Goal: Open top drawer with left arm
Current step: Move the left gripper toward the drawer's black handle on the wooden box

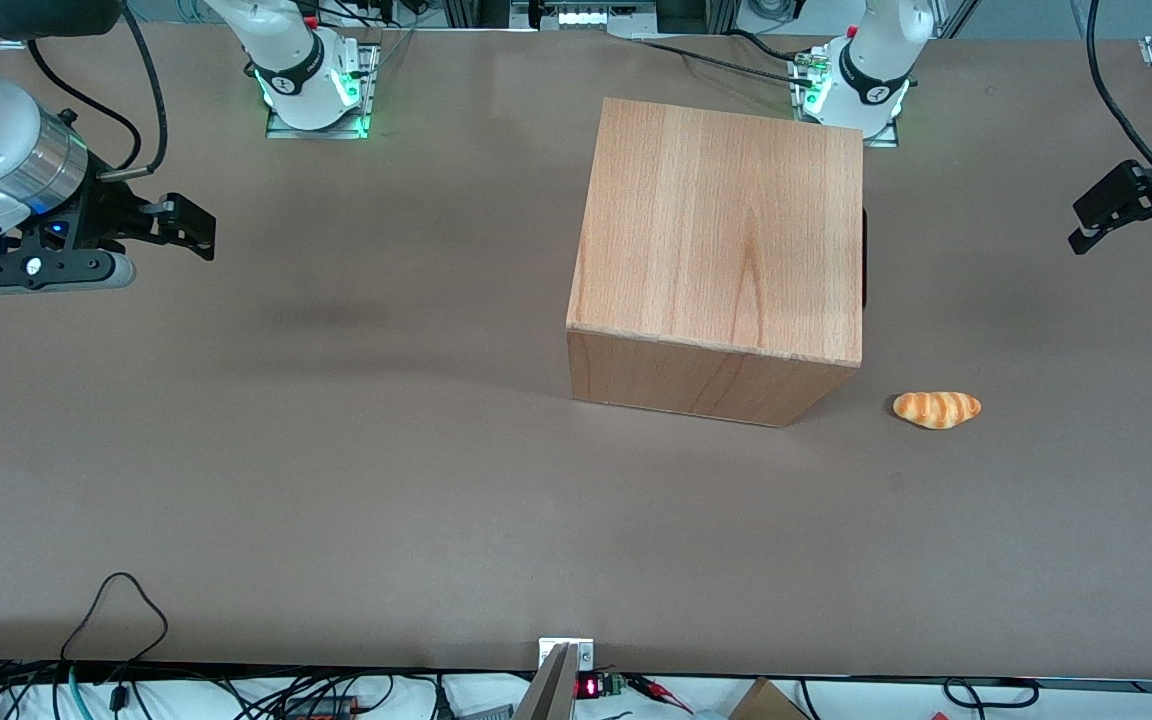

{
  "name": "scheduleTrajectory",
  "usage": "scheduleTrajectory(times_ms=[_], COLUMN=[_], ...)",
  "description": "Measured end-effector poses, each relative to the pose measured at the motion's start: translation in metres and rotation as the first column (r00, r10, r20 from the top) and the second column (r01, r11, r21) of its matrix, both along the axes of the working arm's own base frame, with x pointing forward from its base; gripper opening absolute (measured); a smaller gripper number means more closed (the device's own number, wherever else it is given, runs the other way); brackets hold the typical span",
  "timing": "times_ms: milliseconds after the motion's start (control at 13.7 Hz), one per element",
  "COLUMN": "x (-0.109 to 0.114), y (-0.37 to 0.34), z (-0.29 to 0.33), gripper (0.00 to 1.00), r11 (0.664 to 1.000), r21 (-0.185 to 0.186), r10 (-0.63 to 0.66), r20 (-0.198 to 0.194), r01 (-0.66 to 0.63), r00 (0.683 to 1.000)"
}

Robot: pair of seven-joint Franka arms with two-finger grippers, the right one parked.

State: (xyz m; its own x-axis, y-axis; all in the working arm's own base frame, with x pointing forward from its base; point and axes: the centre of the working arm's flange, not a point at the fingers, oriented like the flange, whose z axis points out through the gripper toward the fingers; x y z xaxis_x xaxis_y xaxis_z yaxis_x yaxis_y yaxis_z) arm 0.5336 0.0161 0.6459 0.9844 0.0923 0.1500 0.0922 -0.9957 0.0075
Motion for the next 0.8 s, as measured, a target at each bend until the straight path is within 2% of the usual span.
scheduleTrajectory(times_ms=[584, 803], x=[-0.0018, -0.0032], y=[0.0001, 0.0017], z=[0.0052, -0.0031], gripper=[1.0, 1.0], r11=[1.0, 1.0], r21=[0.001, -0.001], r10=[-0.007, -0.004], r20=[-0.005, -0.049], r01=[0.007, 0.004], r00=[1.0, 0.999])
